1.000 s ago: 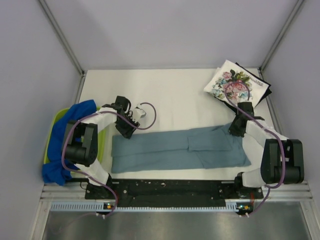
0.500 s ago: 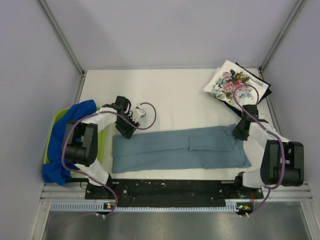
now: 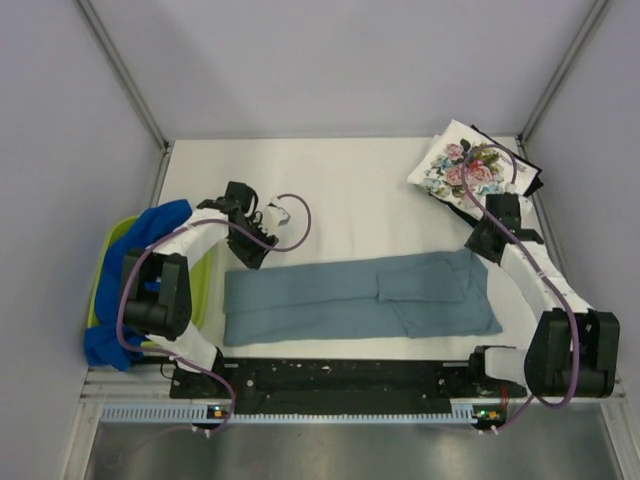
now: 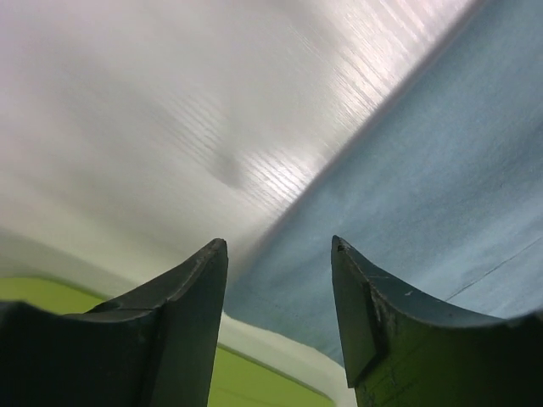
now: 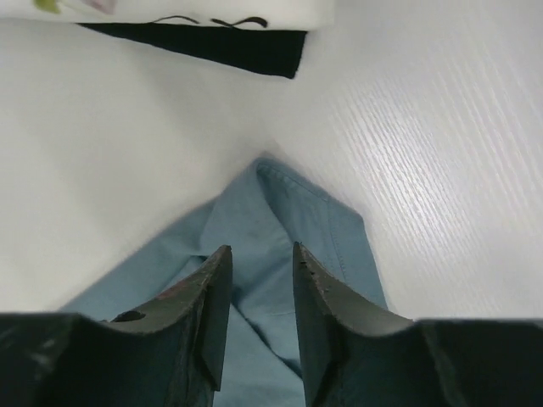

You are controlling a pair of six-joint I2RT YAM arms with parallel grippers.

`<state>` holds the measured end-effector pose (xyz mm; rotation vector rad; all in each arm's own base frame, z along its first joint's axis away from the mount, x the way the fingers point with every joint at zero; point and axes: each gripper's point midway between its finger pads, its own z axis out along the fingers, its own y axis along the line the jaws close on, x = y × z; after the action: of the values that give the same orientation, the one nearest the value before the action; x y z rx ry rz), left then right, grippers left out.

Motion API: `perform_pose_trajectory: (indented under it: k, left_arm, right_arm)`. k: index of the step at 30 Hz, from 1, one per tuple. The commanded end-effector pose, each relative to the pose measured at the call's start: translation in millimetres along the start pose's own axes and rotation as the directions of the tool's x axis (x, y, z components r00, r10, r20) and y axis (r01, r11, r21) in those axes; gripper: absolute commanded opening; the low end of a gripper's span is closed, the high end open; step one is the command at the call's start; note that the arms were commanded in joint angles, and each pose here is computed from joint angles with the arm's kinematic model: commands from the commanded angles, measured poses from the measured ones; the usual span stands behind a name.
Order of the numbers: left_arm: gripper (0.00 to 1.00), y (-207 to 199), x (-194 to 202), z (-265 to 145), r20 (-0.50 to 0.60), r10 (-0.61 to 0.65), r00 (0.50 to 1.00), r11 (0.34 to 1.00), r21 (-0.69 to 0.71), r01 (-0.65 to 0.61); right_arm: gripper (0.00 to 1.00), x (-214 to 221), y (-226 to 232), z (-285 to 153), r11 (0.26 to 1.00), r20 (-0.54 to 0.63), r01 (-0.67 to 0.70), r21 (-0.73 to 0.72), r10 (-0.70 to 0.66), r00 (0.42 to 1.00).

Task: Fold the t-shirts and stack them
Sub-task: Fold the other side of the tshirt into a rectangle, then rotate the tshirt 90 degrees

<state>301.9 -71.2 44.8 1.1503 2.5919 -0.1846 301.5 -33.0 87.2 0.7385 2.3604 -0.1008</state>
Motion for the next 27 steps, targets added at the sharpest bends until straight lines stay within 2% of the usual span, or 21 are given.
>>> perform_pose_trajectory:
  k: [1,4,6,12,16,21,23,27]
  left_arm:
    - [0.56,14,-15,-27,0.04,0.014,0.999,0.998,-0.065,-0.011]
    - [0.49,17,-1,-19,-0.003,0.013,1.0,0.997,-0.079,-0.014]
    - [0.46,19,14,-10,-0.053,0.012,0.999,0.996,-0.089,-0.017]
    - [0.43,10,58,11,-0.149,0.011,0.989,0.994,-0.105,-0.027]
    - [0.43,6,88,11,-0.216,0.028,0.976,0.987,-0.15,-0.062]
    - [0.43,-18,119,4,-0.255,0.064,0.965,0.991,-0.099,-0.092]
    - [0.43,-24,137,-1,-0.308,0.059,0.95,0.99,-0.103,-0.095]
    - [0.43,-43,167,-12,-0.389,0.076,0.918,0.993,-0.054,-0.105]
  right_arm:
    - [0.26,-5,14,-1,0.998,0.004,0.049,-0.031,-0.049,0.999]
    - [0.08,14,20,19,0.997,-0.089,0.066,-0.043,-0.069,0.994]
    - [0.0,24,20,32,0.997,-0.142,0.077,-0.026,-0.08,0.987]
    - [0.0,34,28,65,0.996,-0.194,0.088,-0.022,-0.09,0.977]
    - [0.0,40,78,76,0.971,-0.221,0.193,-0.139,-0.22,0.95]
    - [0.0,53,141,89,0.924,-0.251,0.315,-0.217,-0.364,0.897]
    - [0.0,56,164,92,0.921,-0.27,0.317,-0.227,-0.372,0.888]
    - [0.0,52,210,102,0.932,-0.322,0.239,-0.274,-0.323,0.89]
